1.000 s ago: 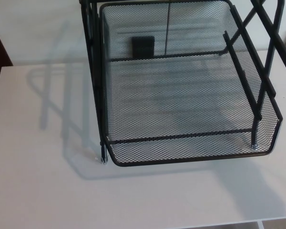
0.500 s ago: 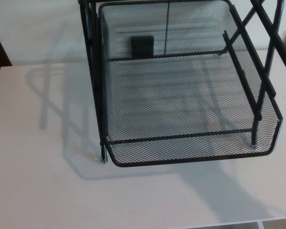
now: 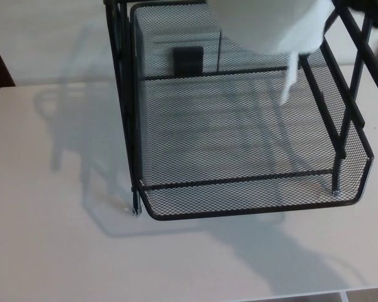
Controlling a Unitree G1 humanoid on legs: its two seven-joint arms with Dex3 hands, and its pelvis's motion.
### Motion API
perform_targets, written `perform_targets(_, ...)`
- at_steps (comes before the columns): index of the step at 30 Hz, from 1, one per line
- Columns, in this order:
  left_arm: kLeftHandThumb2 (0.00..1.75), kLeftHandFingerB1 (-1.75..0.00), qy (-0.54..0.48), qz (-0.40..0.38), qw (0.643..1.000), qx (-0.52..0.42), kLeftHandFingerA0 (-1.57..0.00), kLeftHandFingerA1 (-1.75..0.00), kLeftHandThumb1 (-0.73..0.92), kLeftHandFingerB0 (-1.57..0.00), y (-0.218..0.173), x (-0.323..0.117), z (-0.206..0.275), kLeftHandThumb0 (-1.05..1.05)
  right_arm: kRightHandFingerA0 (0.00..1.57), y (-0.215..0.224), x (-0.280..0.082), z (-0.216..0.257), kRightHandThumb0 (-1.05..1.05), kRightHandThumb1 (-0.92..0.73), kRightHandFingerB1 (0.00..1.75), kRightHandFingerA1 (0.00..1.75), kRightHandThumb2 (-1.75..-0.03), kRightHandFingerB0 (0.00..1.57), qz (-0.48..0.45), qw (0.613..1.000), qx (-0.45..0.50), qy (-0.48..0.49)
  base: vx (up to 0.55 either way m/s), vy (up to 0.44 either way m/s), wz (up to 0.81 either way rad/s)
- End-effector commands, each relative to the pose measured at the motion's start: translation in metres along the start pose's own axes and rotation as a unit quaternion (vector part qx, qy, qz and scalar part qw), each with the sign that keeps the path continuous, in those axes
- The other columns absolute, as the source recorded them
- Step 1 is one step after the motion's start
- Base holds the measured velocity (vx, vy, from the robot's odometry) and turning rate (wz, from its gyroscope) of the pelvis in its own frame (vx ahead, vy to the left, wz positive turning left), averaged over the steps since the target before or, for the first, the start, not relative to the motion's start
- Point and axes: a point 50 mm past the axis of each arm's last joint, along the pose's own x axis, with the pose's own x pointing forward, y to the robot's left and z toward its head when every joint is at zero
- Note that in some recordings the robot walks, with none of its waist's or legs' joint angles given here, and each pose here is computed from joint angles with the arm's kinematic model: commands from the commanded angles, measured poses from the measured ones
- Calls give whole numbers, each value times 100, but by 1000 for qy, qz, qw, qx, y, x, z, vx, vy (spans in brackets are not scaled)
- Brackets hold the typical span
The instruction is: The robot walks towards a desk on which a file tray is kept in the middle and a toilet paper roll is kept on its right. The robot uses its right hand to hook on finger in the gap of the roll and grabs it, lifts it and places it on the tray.
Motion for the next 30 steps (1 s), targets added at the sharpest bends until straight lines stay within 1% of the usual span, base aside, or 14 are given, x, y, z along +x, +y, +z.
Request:
perform_targets(1, 123, -10, -10, 20, 1000, 9, 0, -16, 92, 0, 5, -1, 1, -83, 93, 54, -5, -11, -20, -57, 158, 175, -104, 81, 242, 966, 40, 76, 0, 0, 0)
perform_targets(9, 123, -11, -6, 17, 1000, 10, 0, -16, 92, 0, 6, -1, 1, -81, 93, 62, -1, -10, -17, -53, 151, 174, -101, 83, 297, 952, 22, 70, 0, 0, 0)
perform_targets(10, 123, -10, -8, 21, 1000, 4, 0, -16, 92, 0, 4, -1, 1, -83, 122, 66, 0, -9, -23, -47, 119, 134, -107, 101, 304, 950, 23, 67, 0, 0, 0)
perform_targets(11, 123, -10, -7, 23, 1000, 10, 0, -17, 92, 0, 4, -1, 1, -84, 94, 68, 1, -8, -18, -49, 129, 163, -108, 90, 311, 948, 17, 59, 0, 0, 0)
perform_targets(13, 123, -10, -7, 23, 1000, 11, 0, -17, 92, 0, 4, 0, 2, -84, 94, 67, 0, -8, -18, -49, 129, 163, -108, 90, 312, 948, 17, 60, 0, 0, 0)
perform_targets(14, 123, -11, -12, 15, 1000, 11, 0, -17, 92, 0, 4, -1, 2, -82, 91, 70, 2, -5, -19, -56, 82, 151, -96, 89, 325, 943, 26, 64, 0, 0, 0)
perform_targets(16, 123, -11, -9, 18, 1000, 12, 0, -17, 92, 0, 4, -1, 2, -82, 89, 71, 2, -2, -21, -60, 69, 155, -87, 85, 333, 940, 33, 63, 0, 0, 0)
perform_targets(17, 123, -11, -9, 16, 1000, 5, 0, -16, 92, 0, 4, -1, 2, -82, 90, 71, 2, -1, -29, -65, 57, 152, -68, 80, 342, 938, 8, 56, 0, 0, 0)
perform_targets(19, 123, -11, -10, 17, 1000, 8, 0, -17, 92, 0, 4, -1, 2, -82, 87, 72, 1, 2, -37, -62, 46, 143, -62, 66, 350, 935, -6, 49, 0, 0, 0)
perform_targets(22, 123, -9, -11, 19, 1000, -1, 0, -16, 92, 0, 3, 0, 2, -84, 52, 70, 1, 5, -49, -62, 36, 67, -59, 49, 385, 921, -32, 43, 0, 0, 0)
perform_targets(24, 123, -10, -10, 17, 1000, 0, 0, -17, 92, 0, 4, 1, 3, -83, 44, 71, 0, 6, -52, -60, 37, 54, -58, 46, 390, 919, -44, 39, 0, 0, 0)
perform_targets(25, 123, -10, -10, 19, 1000, 2, 0, -16, 92, 0, 4, 1, 2, -83, 27, 70, -1, 7, -58, -45, 48, 57, -82, 36, 395, 916, -62, 33, 0, 0, 0)
perform_targets(29, 123, -9, -11, 17, 1000, -1, 0, -15, 92, 0, 5, 0, 1, -84, 17, 71, -3, 7, -60, -44, 47, 54, -80, 32, 397, 915, -62, 35, 0, 0, 0)
perform_targets(30, 123, -11, -13, 18, 1000, 11, 0, -17, 92, 0, 4, 0, 2, -82, 4, 70, -4, 7, -62, -43, 47, 51, -81, 22, 397, 914, -77, 31, 0, 0, 0)
